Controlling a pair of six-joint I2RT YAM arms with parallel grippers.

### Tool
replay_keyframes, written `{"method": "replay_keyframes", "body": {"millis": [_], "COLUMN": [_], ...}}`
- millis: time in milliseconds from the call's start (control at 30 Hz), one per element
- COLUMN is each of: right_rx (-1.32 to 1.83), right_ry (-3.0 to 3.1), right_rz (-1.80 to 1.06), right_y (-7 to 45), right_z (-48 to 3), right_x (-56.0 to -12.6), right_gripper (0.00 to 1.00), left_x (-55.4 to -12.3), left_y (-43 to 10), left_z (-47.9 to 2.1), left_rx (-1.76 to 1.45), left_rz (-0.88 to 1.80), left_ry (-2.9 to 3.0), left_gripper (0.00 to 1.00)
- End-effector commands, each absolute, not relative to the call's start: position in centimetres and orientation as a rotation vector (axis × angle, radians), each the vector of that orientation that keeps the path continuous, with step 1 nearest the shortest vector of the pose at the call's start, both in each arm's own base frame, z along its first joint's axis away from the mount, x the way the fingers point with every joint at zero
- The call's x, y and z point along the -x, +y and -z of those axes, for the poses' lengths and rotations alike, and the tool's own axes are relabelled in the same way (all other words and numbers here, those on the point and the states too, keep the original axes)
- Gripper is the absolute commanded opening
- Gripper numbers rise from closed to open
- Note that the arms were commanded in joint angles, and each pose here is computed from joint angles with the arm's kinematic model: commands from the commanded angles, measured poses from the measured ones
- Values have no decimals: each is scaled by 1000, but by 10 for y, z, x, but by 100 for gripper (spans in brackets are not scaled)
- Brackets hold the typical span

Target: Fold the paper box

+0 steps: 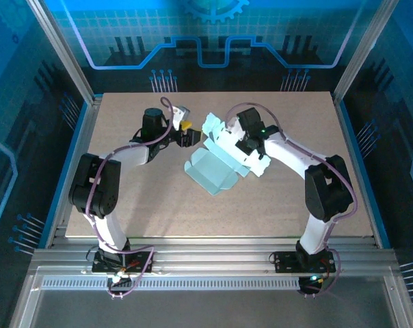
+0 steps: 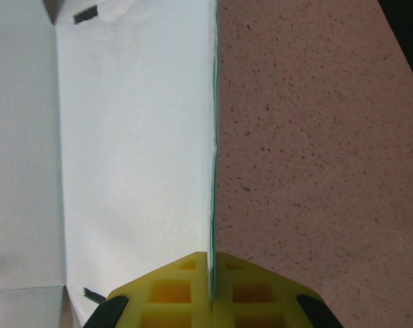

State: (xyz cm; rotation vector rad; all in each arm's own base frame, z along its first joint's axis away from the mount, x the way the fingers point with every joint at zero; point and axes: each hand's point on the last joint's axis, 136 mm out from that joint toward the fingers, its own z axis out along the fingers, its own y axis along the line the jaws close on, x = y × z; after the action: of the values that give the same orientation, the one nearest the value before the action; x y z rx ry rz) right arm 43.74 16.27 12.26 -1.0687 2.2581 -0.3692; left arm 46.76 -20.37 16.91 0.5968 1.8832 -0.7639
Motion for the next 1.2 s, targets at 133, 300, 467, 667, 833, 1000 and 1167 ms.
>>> {"method": "replay_keyframes", "body": {"millis": [133,300,467,667,833,1000,1167], "right_rx": [1070,1080,1126,1108,1183,1251,1284], "right_ry": [2035,1909,1854,1738,1647,1536,1447], "right_rz": [587,714,827,934,915,954,976], "right_y": [162,160,158,166,186,203,221], "right_z": [-152,-159,-152,-159,-157,-148,-136], "right_x": [-444,-447,-450,-455,-447,-441,-431], "right_gripper": [0,0,0,0,0,0,0], "left_x": [-487,-505,-519,-530,-540,-552,-545], "left_y": [-180,-159,-132,-124,-112,-90,-83], "left_z": [-168,-158,-147,-126,-106,-103,-94], "left_rx": [-399,-219,-66,-26,11,77,159], "left_rz": [663,607,560,569,534,536,568], "left_ry": [1937,2014,2097,2211,2317,2367,2431], "left_gripper": [98,99,99,99,99,99,99]}}
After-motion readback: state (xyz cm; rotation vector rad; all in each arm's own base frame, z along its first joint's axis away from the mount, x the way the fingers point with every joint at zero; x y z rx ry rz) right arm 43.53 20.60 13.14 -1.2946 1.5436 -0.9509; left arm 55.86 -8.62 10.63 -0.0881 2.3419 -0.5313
